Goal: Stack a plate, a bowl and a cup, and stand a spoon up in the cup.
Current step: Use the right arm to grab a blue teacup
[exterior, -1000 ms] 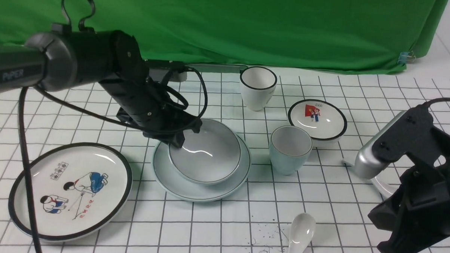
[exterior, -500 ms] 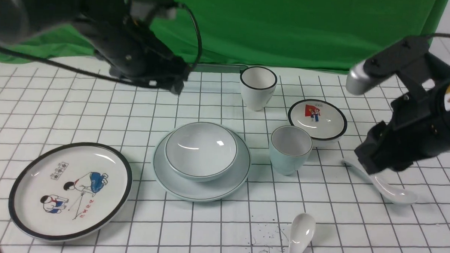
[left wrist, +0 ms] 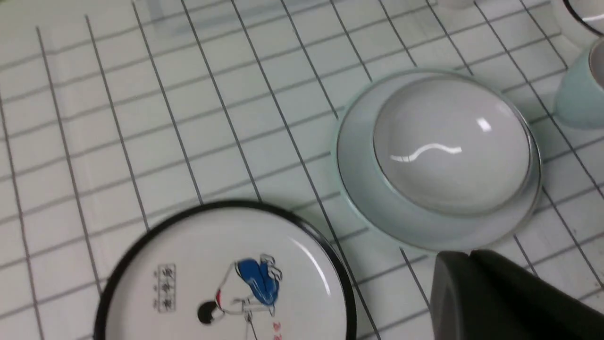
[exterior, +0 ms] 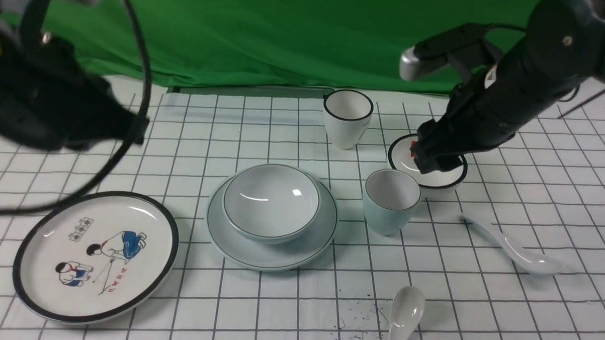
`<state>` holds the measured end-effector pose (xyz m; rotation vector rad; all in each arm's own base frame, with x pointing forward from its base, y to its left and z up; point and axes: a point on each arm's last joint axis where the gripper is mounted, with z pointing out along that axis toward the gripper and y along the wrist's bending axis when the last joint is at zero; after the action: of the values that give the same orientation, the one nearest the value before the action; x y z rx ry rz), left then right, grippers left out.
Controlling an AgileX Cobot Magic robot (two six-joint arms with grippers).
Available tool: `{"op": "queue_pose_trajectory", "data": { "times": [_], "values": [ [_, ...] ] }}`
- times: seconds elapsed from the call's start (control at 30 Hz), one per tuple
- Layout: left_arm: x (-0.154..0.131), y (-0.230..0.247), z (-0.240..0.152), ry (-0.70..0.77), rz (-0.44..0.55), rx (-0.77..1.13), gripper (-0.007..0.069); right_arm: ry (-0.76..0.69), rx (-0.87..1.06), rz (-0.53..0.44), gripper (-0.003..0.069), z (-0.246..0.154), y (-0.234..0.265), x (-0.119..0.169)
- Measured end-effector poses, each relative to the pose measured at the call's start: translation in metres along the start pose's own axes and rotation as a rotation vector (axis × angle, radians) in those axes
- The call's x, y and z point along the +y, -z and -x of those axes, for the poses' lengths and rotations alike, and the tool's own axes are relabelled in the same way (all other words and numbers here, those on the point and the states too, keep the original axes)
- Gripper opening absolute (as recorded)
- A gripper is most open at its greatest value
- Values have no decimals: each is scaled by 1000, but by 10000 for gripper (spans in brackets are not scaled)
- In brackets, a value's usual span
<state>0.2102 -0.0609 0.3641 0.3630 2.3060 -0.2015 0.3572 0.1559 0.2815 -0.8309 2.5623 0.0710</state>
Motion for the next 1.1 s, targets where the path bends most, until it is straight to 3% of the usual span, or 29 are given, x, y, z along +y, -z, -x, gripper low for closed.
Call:
{"op": "queue_pose_trajectory", "data": {
  "times": [0.2,0.5,0.57,0.67,0.7,0.77,0.8,0.83,1.1],
  "values": [
    [-4,2,-50,40,-27,11,-36,-18,85,24,498,2,-49,0],
    [-4,-2,-59,51,-25,0,-36,-54,130,68,495,-2,-79,4],
    [-4,-2,-58,53,-23,-14,-36,-58,125,71,470,-1,-79,4],
    [-3,-2,-56,54,-20,-36,-36,-59,122,72,321,-1,-79,4],
    [-3,-2,-56,54,-20,-36,-36,-59,122,72,309,-1,-79,4],
    [-3,-2,-55,57,-19,-45,-36,-59,119,71,158,-1,-79,4],
    [-3,-2,-55,57,-18,-47,-36,-59,119,71,158,-1,-79,4],
    [-3,-2,-55,56,-17,-48,-36,-60,118,72,95,-1,-79,4],
    [-3,-2,-56,57,-18,-35,-36,-13,103,77,87,16,-47,5]
  ]
}}
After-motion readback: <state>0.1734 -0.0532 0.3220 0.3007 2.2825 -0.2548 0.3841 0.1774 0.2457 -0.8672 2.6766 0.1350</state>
